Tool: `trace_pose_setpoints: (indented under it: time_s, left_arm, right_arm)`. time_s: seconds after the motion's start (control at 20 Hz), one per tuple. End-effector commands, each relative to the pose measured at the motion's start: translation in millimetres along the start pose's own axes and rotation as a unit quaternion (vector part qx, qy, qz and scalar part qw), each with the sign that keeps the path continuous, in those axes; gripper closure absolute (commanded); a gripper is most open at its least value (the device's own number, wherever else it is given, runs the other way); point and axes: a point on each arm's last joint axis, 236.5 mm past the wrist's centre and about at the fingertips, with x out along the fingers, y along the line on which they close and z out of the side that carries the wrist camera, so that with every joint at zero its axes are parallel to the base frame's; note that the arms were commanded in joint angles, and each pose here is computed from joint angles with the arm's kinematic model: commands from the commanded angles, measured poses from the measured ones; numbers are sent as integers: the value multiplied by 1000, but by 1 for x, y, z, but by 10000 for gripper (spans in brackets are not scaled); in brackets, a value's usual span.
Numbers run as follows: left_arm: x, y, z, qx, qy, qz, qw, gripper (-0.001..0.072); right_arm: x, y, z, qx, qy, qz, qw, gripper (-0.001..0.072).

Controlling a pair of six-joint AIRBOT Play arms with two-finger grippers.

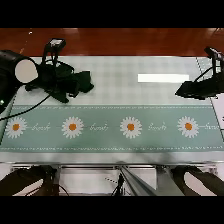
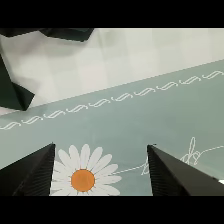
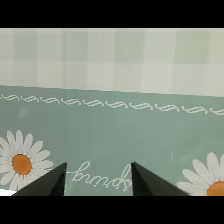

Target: Fold the shirts.

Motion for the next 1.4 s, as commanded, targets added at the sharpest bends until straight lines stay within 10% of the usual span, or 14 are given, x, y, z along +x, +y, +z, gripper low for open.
trace_pose_setpoints:
  time_s: [0.0, 1.0, 1.2, 1.35]
  left_arm:
    - [0, 0, 0, 0, 0, 0, 1000, 21]
    - [5, -4, 17, 2, -31, -7, 999, 21]
    - [-5, 55, 63, 78, -118, 101, 985, 21]
    - [-13, 136, 84, -42, -168, 153, 973, 19]
  right_arm:
    - [0, 0, 0, 0, 0, 0, 1000, 222]
    - [0, 4, 14, 4, -29, 9, 1000, 223]
    - [-1, -1, 18, 1, -39, -2, 999, 224]
    - [-1, -11, 17, -5, -36, -23, 999, 224]
